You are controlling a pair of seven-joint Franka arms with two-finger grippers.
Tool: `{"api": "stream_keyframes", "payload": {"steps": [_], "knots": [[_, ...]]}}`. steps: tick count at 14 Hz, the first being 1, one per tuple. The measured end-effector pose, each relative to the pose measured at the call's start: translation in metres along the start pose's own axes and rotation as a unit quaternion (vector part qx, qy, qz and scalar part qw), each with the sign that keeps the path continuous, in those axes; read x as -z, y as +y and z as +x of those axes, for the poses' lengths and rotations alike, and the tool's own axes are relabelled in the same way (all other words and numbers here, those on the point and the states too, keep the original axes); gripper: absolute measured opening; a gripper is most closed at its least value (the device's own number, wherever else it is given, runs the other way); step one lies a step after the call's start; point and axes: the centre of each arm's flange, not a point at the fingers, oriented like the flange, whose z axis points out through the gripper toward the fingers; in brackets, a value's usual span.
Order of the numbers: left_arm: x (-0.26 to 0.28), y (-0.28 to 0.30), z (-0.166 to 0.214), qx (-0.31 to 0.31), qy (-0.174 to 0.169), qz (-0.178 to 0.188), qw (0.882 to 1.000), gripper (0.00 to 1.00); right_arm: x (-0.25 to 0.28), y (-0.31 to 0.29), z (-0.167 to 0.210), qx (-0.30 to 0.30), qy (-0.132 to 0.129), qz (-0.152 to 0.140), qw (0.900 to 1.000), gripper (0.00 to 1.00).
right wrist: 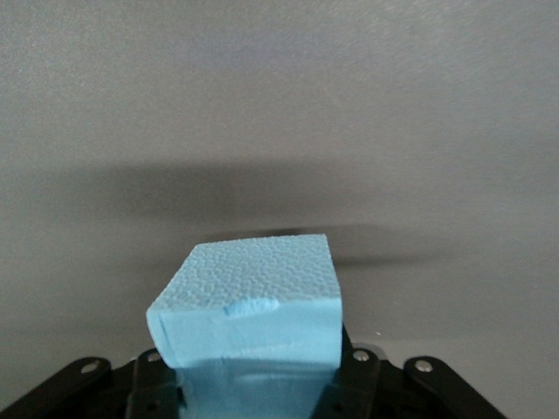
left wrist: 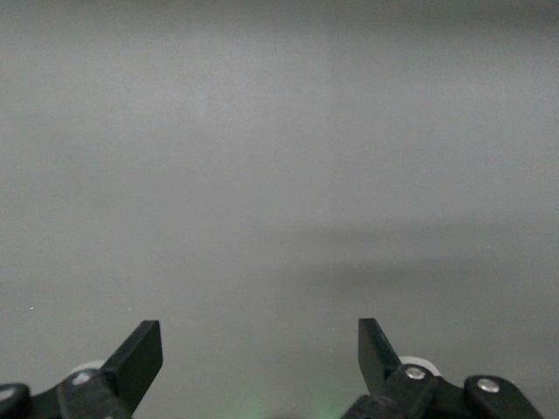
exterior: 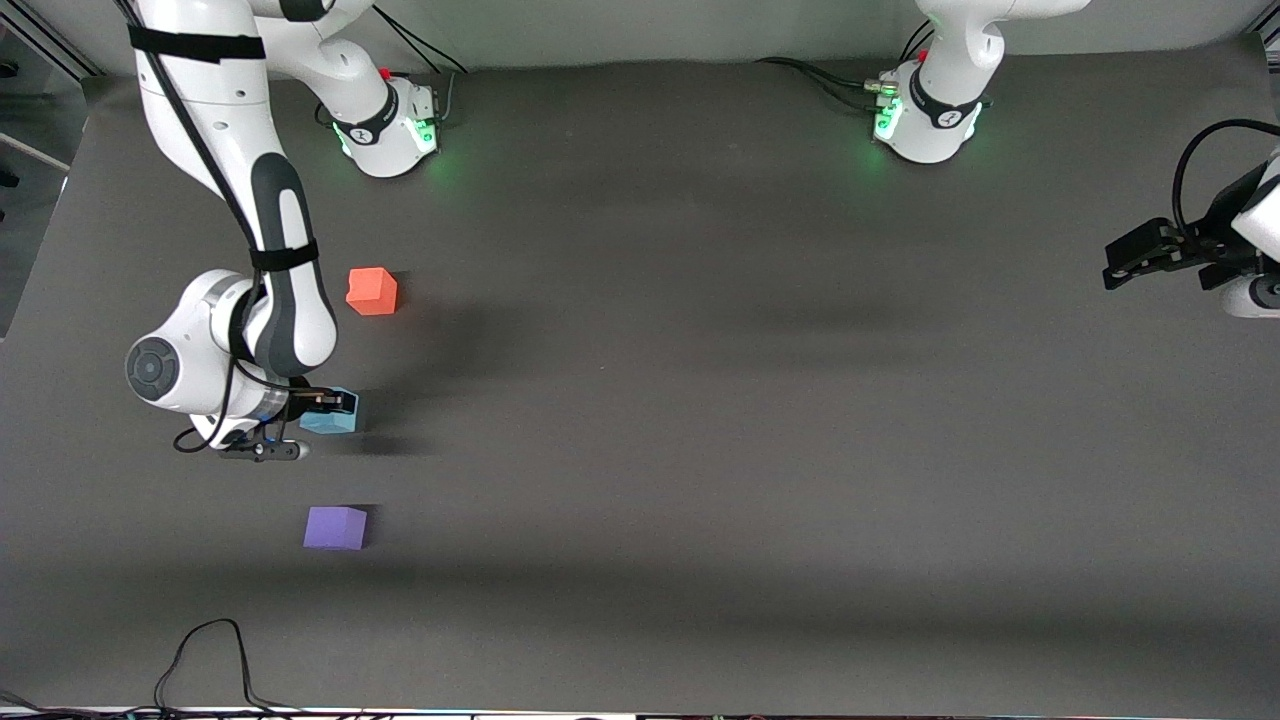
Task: Place blue block between orange and purple blocks
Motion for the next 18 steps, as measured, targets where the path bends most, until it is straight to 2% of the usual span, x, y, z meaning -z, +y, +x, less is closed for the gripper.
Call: {"api": "stream_keyframes", "payload": {"steps": [7, 8, 11, 12, 14, 18], "knots": [[-0.001, 0.0, 0.0, 0.0, -0.001, 0.0, 1.0, 1.0, -0.028, -0.015, -0.003, 0.009, -0.021, -0.004, 1.0, 0.57], [-0.001, 0.0, 0.0, 0.0, -0.001, 0.0, 1.0, 1.0, -0.03, -0.015, -0.003, 0.009, -0.023, -0.005, 1.0, 0.62], [-0.001, 0.0, 0.0, 0.0, -0.001, 0.0, 1.0, 1.0, -0.025, -0.017, 0.0, 0.01, -0.019, -0.003, 1.0, 0.9], [-0.001, 0.0, 0.0, 0.0, -0.001, 0.0, 1.0, 1.0, -0.018, -0.018, 0.002, 0.01, -0.014, 0.001, 1.0, 0.99], [-0.002, 0.0, 0.0, 0.0, -0.001, 0.0, 1.0, 1.0, 0.015, -0.021, 0.006, 0.019, 0.001, 0.011, 1.0, 1.0], [-0.002, 0.0, 0.001, 0.0, -0.002, 0.0, 1.0, 1.0, 0.13, -0.031, -0.008, 0.035, 0.037, 0.009, 0.999, 1.0]]}}
